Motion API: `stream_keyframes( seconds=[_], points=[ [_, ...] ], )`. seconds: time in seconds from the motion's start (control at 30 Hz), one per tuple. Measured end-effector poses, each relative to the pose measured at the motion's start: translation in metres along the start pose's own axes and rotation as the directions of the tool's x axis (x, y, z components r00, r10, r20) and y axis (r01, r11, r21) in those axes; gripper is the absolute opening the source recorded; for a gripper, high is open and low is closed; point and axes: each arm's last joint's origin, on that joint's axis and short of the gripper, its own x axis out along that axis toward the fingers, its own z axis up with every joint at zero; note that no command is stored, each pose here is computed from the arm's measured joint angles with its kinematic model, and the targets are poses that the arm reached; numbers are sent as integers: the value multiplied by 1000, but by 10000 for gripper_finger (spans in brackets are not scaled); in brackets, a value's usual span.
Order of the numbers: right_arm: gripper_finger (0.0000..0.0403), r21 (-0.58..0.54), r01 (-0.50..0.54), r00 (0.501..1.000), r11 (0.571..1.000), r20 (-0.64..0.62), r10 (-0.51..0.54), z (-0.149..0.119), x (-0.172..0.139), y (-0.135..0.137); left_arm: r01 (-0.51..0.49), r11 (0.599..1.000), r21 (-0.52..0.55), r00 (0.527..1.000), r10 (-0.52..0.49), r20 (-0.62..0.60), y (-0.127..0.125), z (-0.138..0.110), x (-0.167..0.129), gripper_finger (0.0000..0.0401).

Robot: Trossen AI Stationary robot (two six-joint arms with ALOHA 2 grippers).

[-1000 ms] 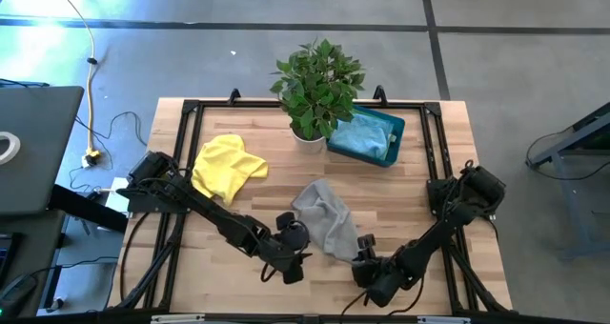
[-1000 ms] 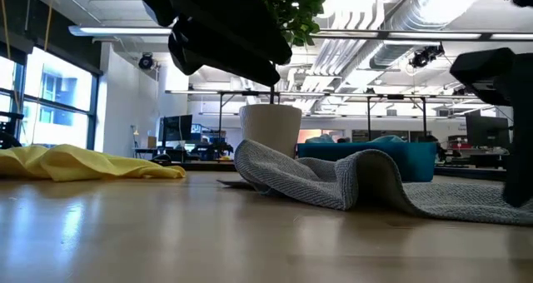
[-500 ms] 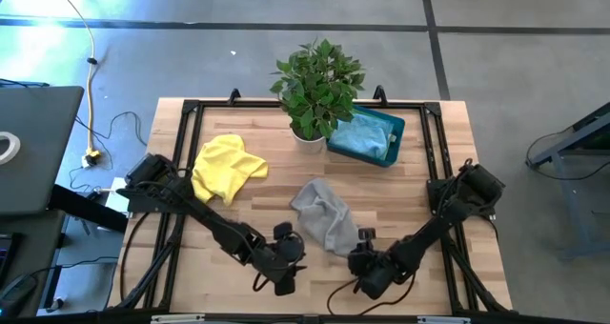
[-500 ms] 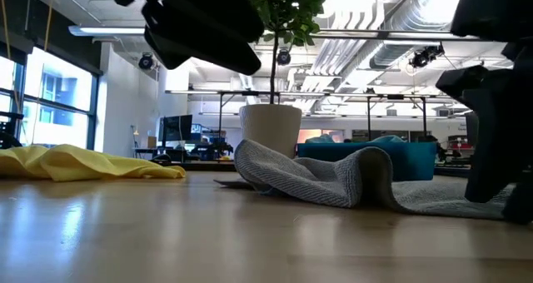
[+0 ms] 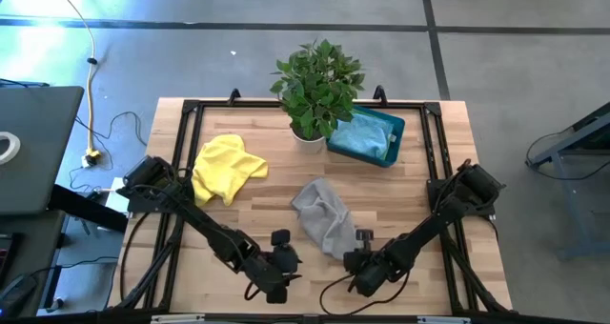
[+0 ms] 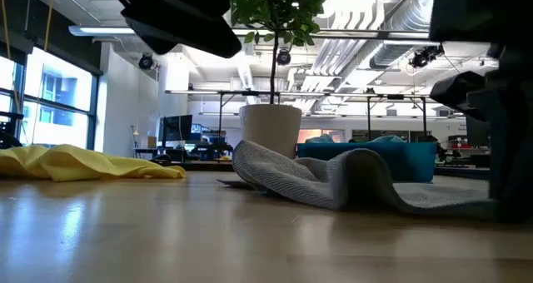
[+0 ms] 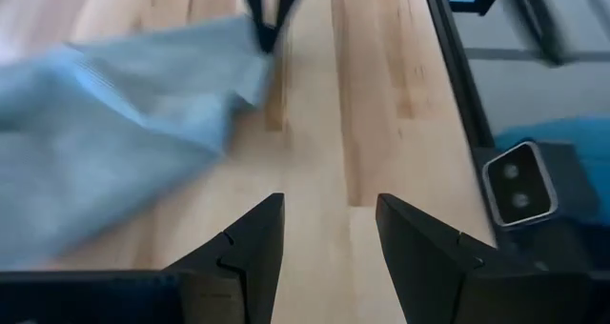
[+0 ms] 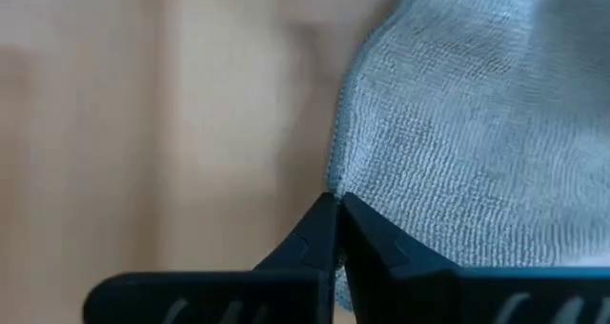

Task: Fold microfiber towels
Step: Fold the gray towel

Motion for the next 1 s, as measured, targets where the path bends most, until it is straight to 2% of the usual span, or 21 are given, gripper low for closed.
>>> stream_keyframes(
  seconds=[0.1, 0.23, 0.43, 0.57, 0.8, 1.0],
  points=[
    [2, 19, -58, 998, 998, 24, 58, 17, -11, 8, -42, 996, 82, 999, 40, 24, -1, -1, -1, 158],
    [1, 31, -80, 996, 996, 49, 78, 37, -26, 14, -99, 977, 187, 994, 90, 57, -2, -1, -2, 158],
    [1, 68, -88, 991, 994, 103, 81, 71, -52, 15, -113, 959, 261, 993, 100, 62, -2, 0, -2, 158],
    [0, 96, -74, 991, 993, 119, 62, 91, -68, 8, -125, 957, 263, 992, 110, 69, -1, 0, -2, 158],
    [0, 154, -55, 990, 986, 137, 34, 114, -78, -10, -133, 964, 229, 987, 108, 119, -3, 5, -2, 158],
    [0, 156, -57, 987, 986, 155, 32, 126, -81, -20, -270, 946, 181, 952, 234, 198, 2, 9, -3, 158]
  ],
)
